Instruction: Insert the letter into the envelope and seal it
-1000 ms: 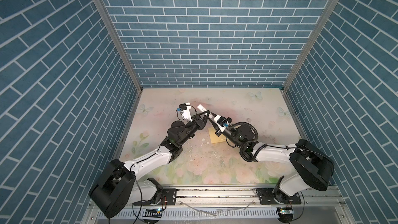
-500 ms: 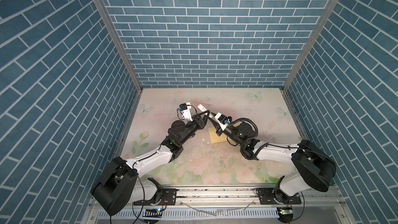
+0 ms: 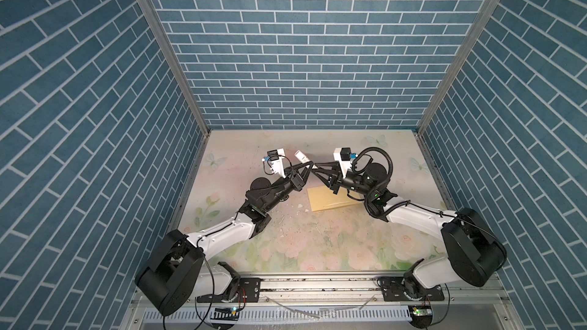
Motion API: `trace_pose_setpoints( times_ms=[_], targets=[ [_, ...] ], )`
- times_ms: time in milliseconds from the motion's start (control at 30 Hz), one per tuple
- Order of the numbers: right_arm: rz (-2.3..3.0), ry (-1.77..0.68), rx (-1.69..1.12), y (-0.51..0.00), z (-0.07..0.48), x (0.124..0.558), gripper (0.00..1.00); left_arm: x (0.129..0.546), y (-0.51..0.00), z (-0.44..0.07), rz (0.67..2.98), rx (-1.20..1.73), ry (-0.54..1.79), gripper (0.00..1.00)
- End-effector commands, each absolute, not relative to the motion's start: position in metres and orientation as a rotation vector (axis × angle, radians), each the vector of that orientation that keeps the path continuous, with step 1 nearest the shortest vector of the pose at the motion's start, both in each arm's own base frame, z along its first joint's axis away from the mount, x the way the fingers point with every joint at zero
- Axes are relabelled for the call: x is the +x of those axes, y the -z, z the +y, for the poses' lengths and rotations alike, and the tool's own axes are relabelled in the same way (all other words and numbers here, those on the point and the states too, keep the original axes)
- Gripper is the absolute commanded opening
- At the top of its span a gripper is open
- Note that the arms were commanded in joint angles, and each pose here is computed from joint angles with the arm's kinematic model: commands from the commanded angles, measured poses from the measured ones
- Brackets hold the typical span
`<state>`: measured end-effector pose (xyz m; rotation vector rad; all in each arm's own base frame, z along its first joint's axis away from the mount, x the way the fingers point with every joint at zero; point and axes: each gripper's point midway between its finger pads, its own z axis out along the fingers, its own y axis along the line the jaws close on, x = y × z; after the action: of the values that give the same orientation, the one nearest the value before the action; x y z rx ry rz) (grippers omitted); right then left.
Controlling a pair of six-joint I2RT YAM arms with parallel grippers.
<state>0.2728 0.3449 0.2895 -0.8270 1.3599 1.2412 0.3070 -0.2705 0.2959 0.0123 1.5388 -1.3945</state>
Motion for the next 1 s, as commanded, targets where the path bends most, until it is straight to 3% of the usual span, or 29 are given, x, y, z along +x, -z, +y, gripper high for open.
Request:
trace_pose_setpoints(
  times_ms=[0, 100, 233, 400, 700, 967],
  targets=[
    [1.315, -1.344, -0.822, -0.318, 0.348, 0.268, 0.0, 0.301, -0.3, -0.278, 1.53, 0.067, 1.413, 0.0],
    [1.325, -1.269, -0.814, -0.313, 0.344, 0.273, 0.15, 0.304, -0.299, -0.275, 1.536, 0.032, 1.417, 0.0],
    [1.292, -1.046, -0.749, -0.31, 0.326, 0.287, 0.44, 0.306, -0.297, -0.273, 1.541, -0.002, 1.414, 0.0],
    [1.169, -0.682, -0.733, -0.308, 0.309, 0.284, 0.61, 0.308, -0.298, -0.272, 1.541, -0.011, 1.413, 0.0],
    [1.063, -0.415, -0.799, -0.299, 0.326, 0.271, 0.64, 0.309, -0.296, -0.272, 1.549, -0.02, 1.409, 0.0],
    [1.05, -0.383, -0.802, -0.297, 0.342, 0.274, 0.44, 0.309, -0.297, -0.271, 1.546, -0.022, 1.411, 0.0]
  ],
)
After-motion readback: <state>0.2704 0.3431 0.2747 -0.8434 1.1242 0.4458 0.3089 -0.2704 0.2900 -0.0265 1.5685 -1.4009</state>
